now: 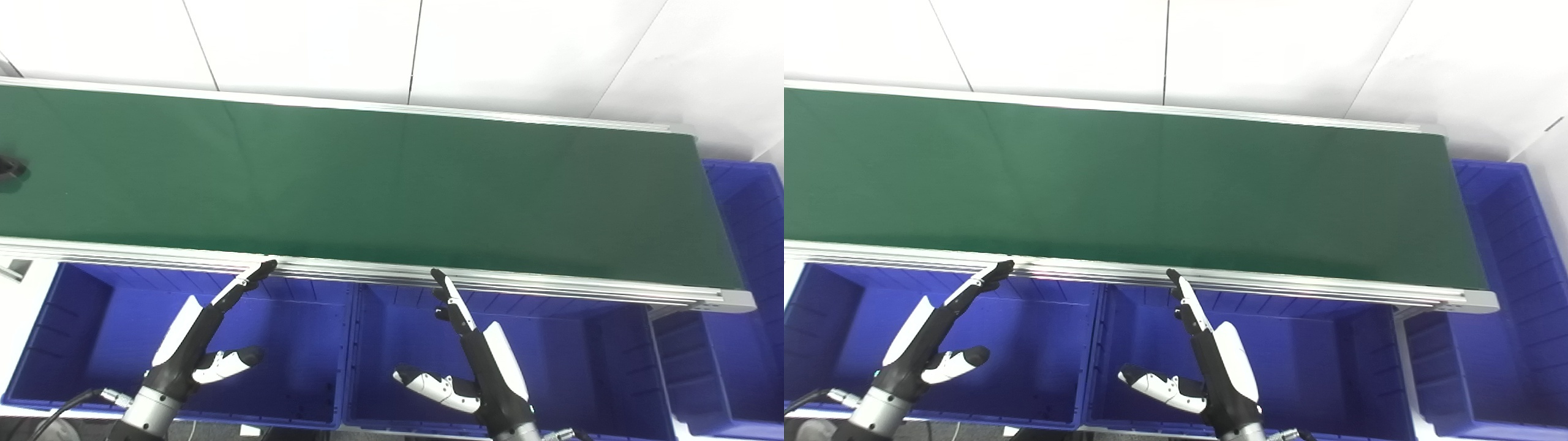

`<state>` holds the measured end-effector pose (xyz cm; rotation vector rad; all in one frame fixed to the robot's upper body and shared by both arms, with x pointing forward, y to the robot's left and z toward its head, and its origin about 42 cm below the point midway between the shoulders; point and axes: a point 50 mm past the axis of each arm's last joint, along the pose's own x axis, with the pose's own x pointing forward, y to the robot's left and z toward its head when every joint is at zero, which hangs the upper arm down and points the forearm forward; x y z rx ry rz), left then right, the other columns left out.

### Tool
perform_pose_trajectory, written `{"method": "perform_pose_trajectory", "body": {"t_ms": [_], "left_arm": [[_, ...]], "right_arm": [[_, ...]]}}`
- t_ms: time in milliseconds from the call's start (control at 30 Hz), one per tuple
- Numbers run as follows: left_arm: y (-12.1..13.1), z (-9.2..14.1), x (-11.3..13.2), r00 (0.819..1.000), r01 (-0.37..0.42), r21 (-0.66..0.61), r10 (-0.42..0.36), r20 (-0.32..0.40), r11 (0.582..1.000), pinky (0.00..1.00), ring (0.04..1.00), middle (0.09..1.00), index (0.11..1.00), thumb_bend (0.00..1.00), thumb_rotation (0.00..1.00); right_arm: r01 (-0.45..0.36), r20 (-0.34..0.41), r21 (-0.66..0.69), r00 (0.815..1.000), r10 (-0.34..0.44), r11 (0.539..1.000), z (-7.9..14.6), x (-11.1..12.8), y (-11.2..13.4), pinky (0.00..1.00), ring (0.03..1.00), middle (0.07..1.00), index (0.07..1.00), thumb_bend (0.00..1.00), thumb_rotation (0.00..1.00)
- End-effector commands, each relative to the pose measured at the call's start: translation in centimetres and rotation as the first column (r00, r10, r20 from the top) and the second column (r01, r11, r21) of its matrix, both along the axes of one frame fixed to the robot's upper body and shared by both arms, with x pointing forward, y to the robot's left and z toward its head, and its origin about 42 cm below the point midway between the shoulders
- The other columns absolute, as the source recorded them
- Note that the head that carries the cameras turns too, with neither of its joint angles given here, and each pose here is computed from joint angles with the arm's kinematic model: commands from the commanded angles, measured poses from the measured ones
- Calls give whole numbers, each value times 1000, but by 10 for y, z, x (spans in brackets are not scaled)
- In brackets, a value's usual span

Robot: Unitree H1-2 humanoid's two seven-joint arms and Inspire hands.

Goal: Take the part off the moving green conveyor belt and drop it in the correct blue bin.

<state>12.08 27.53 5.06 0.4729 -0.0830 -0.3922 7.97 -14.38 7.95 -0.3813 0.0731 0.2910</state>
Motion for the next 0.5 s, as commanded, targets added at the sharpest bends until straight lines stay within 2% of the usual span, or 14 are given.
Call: {"method": "perform_pose_trajectory", "body": {"t_ms": [0, 467], "left_arm": [[2, 9, 5, 999, 6, -23, -5, 49, 1000, 862, 896, 909, 901, 783, 956], [1, 8, 4, 999, 8, -22, -7, 47, 1000, 861, 893, 909, 898, 784, 959]], "right_arm": [[5, 34, 15, 999, -6, 1000, 8, 2, 2, 860, 946, 989, 1000, 778, 659], [2, 31, 19, 1000, -2, 1000, 7, 3, 2, 843, 944, 992, 1000, 779, 646]]}}
